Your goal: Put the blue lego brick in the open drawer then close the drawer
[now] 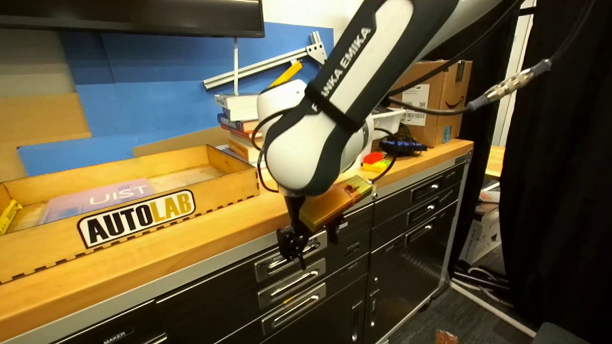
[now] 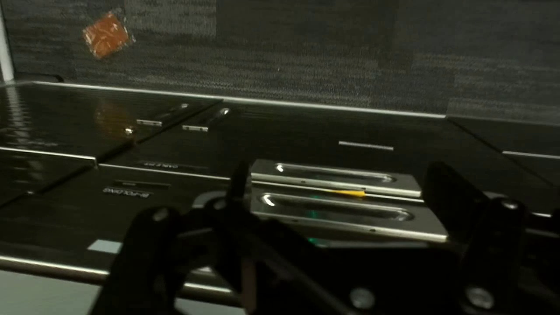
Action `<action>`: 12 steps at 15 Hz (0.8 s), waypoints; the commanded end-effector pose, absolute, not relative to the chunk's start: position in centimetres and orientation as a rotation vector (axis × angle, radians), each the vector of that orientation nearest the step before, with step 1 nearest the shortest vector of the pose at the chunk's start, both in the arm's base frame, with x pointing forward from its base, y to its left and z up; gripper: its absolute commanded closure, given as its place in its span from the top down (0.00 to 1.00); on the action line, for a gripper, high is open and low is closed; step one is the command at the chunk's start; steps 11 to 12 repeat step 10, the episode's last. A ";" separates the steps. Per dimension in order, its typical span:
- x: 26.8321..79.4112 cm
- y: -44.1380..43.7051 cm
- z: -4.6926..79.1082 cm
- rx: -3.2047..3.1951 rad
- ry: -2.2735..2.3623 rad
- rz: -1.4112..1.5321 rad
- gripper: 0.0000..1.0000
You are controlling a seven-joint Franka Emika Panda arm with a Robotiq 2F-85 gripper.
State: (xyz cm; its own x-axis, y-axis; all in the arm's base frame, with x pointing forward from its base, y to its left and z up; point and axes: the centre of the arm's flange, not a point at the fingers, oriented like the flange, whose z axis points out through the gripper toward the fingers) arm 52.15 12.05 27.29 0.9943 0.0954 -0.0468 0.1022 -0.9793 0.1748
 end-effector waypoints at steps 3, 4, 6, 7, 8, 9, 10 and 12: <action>49.4 9.1 38.0 3.113 0.227 -0.250 1.00; 49.2 8.9 39.3 3.166 0.234 -0.289 1.00; 48.5 8.3 41.2 3.240 0.309 -0.389 1.00; 48.2 8.0 41.8 3.263 0.346 -0.436 1.00; 48.3 8.9 39.9 3.216 0.291 -0.373 1.00; 48.2 8.7 40.4 3.224 0.297 -0.375 1.00; 48.1 8.6 40.4 3.223 0.294 -0.376 1.00; 48.1 8.6 40.4 3.223 0.294 -0.376 1.00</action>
